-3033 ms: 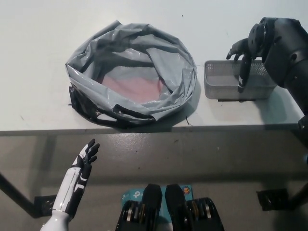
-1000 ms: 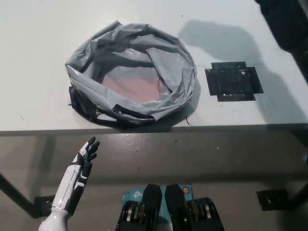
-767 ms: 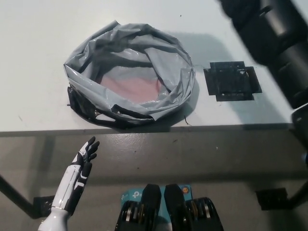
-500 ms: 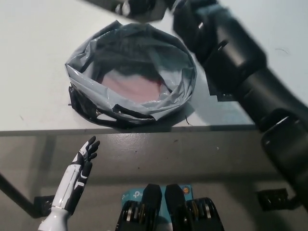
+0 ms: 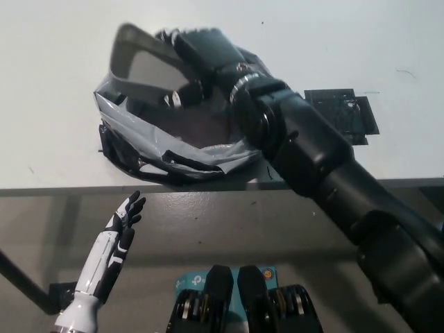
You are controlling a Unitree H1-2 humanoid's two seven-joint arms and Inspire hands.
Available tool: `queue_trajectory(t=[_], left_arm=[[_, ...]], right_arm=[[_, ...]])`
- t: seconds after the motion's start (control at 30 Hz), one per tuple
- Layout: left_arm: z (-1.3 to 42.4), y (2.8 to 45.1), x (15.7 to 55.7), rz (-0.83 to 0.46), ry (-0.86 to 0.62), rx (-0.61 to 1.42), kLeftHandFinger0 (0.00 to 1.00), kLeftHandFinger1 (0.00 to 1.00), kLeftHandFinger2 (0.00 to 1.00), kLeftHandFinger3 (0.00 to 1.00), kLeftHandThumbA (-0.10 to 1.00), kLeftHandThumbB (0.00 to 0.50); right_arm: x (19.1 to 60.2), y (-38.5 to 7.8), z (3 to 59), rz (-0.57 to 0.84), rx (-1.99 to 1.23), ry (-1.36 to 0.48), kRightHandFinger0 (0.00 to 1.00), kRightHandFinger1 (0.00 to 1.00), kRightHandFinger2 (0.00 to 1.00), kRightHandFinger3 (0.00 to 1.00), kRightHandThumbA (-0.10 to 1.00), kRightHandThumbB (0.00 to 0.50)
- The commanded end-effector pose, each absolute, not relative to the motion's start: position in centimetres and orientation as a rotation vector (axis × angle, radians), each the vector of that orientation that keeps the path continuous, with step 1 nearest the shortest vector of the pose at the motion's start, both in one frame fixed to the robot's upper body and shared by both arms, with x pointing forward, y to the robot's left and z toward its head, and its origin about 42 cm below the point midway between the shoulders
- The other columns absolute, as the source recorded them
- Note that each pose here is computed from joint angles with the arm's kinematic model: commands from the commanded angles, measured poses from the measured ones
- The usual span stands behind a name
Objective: Use the right hand to pick up a small rectangular container and put it into a plastic bag and lift the bag
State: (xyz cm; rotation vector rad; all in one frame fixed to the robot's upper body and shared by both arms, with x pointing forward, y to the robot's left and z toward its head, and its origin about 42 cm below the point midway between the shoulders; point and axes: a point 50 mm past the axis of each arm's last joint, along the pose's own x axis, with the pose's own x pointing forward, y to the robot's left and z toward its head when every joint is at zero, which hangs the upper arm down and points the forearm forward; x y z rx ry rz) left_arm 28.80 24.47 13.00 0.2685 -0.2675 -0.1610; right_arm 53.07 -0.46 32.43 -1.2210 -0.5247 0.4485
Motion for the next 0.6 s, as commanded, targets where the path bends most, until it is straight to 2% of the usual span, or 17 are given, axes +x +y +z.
queue_trajectory(t=[0.0, 0.03, 0.1, 0.23, 0.4, 0.43, 0.47, 0.5, 0.53, 0.57], left_arm=[[14.7, 24.8, 29.3, -0.173, -0.323, 0.297, 1.00, 1.00, 1.00, 1.00, 1.00, 0.271], [14.7, 24.8, 29.4, -0.173, -0.325, 0.298, 1.00, 1.00, 1.00, 1.00, 1.00, 0.271], [14.7, 24.7, 29.4, -0.177, -0.327, 0.295, 1.00, 1.00, 1.00, 1.00, 0.99, 0.263], [14.9, 24.7, 29.5, -0.177, -0.331, 0.295, 1.00, 1.00, 1.00, 1.00, 0.97, 0.259], [14.9, 24.8, 29.7, -0.179, -0.330, 0.299, 1.00, 1.00, 1.00, 1.00, 0.97, 0.264], [15.0, 24.8, 29.7, -0.179, -0.334, 0.305, 1.00, 1.00, 1.00, 1.00, 0.98, 0.265], [15.0, 24.8, 29.7, -0.180, -0.335, 0.306, 1.00, 1.00, 1.00, 1.00, 0.98, 0.265], [15.0, 24.8, 29.7, -0.180, -0.334, 0.306, 1.00, 1.00, 1.00, 1.00, 0.98, 0.266], [15.0, 24.8, 29.7, -0.180, -0.334, 0.305, 1.00, 1.00, 1.00, 1.00, 0.98, 0.266], [15.1, 24.7, 29.9, -0.180, -0.338, 0.312, 1.00, 1.00, 1.00, 1.00, 1.00, 0.270]], right_arm=[[53.0, 0.7, 34.4, 0.413, -1.213, -0.619, 0.00, 0.36, 0.81, 0.84, -0.10, 0.170], [53.1, 0.6, 34.0, 0.413, -1.204, -0.607, 0.00, 0.40, 0.80, 0.93, -0.10, 0.157], [53.1, 0.4, 33.7, 0.415, -1.193, -0.585, 0.00, 0.43, 0.82, 0.99, -0.10, 0.150], [53.0, 0.3, 33.3, 0.414, -1.176, -0.551, 0.01, 0.45, 0.84, 0.98, -0.10, 0.173], [52.9, -0.1, 32.4, 0.415, -1.164, -0.536, 0.00, 0.41, 0.82, 0.94, -0.10, 0.163], [53.0, -0.1, 32.3, 0.420, -1.178, -0.511, 0.07, 0.43, 0.80, 0.95, -0.01, 0.176], [52.9, -0.1, 32.3, 0.427, -1.191, -0.488, 0.21, 0.59, 0.96, 1.00, 0.14, 0.208], [53.0, -0.1, 32.4, 0.442, -1.200, -0.461, 0.46, 0.77, 1.00, 1.00, 0.37, 0.268], [53.0, -0.1, 32.5, 0.453, -1.205, -0.442, 0.46, 0.77, 1.00, 1.00, 0.37, 0.268], [53.3, -0.4, 33.0, 0.524, -1.224, -0.366, 0.97, 1.00, 1.00, 1.00, 0.70, 0.395]])
